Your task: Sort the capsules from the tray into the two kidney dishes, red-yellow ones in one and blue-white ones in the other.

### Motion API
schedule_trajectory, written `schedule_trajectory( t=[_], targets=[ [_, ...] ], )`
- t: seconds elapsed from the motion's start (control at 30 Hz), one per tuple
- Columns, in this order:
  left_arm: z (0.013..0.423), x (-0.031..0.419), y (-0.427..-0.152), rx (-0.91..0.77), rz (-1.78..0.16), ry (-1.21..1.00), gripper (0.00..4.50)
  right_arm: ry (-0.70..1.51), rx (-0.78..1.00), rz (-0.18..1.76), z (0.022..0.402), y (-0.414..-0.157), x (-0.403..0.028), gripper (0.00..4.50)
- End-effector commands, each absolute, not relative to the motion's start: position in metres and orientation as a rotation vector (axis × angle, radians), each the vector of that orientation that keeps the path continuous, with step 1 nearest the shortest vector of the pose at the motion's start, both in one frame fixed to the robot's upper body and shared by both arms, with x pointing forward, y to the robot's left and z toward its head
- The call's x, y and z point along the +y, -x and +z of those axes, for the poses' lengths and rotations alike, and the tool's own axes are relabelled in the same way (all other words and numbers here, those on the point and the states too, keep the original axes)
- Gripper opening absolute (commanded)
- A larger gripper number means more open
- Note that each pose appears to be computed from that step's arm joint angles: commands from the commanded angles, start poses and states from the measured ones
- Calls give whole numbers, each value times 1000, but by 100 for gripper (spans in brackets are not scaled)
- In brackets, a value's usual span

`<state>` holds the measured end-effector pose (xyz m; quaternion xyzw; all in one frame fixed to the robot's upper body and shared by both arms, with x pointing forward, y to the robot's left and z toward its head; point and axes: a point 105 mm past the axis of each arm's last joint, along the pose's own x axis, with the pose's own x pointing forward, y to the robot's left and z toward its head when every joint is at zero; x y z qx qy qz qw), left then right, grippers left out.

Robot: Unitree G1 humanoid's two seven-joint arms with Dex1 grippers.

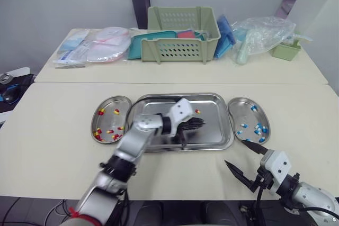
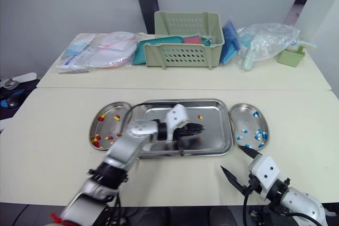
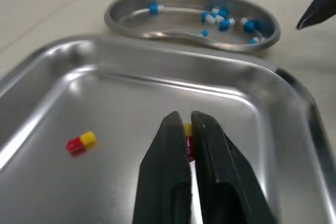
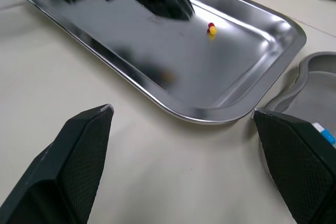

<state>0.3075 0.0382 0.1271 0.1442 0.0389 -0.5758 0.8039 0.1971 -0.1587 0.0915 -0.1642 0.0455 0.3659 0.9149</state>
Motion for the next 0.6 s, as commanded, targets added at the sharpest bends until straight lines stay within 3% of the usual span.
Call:
schedule_trajectory(
  t=[0.03, 0.37, 0.6],
  targets=[
    [149, 63, -296, 58, -1158, -282, 1, 351, 26, 833, 107, -196, -145, 450],
    [153, 177, -292, 137, -647, -183, 1, 372, -15, 1140, 117, -203, -115, 450],
    [142, 227, -285, 158, -376, -128, 1, 344, -32, 1219, 118, -216, -97, 450]
  ],
)
